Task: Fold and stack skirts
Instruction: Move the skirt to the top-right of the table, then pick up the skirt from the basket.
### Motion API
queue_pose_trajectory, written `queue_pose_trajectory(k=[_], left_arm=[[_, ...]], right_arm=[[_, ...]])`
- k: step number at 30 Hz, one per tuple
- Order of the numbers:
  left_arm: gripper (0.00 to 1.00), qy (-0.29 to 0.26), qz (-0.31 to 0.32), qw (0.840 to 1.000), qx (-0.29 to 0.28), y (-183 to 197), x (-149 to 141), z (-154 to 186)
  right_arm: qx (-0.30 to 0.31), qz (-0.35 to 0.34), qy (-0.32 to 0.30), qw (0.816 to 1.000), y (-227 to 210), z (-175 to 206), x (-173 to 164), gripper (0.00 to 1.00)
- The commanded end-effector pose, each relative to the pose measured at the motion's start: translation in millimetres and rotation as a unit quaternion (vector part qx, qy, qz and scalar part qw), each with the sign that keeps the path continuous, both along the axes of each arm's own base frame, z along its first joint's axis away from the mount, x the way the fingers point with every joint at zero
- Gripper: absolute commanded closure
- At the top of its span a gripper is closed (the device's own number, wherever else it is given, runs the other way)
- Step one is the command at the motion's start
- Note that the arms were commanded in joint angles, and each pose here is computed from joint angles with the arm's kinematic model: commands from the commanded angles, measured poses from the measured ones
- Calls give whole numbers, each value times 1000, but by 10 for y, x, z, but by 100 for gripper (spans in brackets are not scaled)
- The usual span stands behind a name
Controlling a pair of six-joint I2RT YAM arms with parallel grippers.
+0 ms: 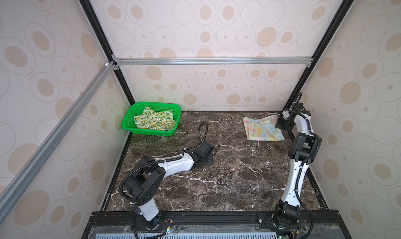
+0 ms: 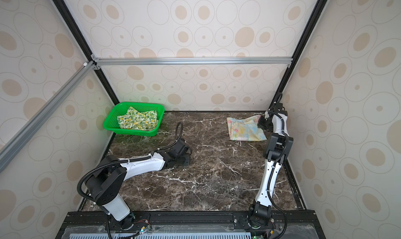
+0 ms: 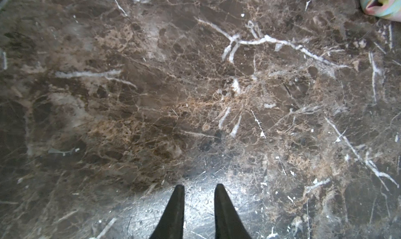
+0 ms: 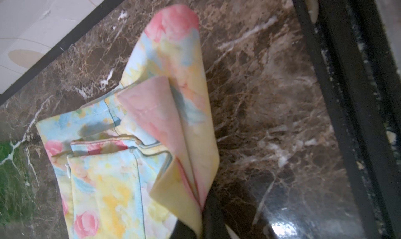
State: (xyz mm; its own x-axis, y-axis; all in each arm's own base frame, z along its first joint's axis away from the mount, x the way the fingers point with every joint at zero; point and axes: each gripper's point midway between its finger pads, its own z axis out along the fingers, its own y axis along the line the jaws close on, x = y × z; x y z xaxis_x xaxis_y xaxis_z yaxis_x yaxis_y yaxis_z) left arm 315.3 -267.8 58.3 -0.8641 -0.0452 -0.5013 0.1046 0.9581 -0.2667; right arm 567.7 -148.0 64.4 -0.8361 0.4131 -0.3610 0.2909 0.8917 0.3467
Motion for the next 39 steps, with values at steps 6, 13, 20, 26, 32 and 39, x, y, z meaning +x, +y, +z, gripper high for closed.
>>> queue_pose_trajectory(k=[6, 13, 20, 26, 32, 39], left_arm=[[75, -6, 12, 1000, 0, 24, 69, 91], [75, -24, 25, 999, -31, 9, 148, 232], [69, -70, 46, 995, -46, 194, 290, 537], [67, -94, 54, 993, -53, 356, 206, 741], [58, -108, 82, 990, -37, 775, 413, 997], [32, -129, 161, 978, -14, 1713, 1137, 1206]], right_arm=[[5, -14, -14, 1000, -20, 157, 20, 54], [-10, -35, -62, 997, 37, 635, -197, 48], [-50, -51, -119, 990, 101, 1120, -581, 38], [-22, -46, -82, 995, 254, 1035, -776, 44], [14, -56, -71, 996, 746, 734, -1139, 44], [25, 32, -57, 998, 1778, 566, -1452, 45]])
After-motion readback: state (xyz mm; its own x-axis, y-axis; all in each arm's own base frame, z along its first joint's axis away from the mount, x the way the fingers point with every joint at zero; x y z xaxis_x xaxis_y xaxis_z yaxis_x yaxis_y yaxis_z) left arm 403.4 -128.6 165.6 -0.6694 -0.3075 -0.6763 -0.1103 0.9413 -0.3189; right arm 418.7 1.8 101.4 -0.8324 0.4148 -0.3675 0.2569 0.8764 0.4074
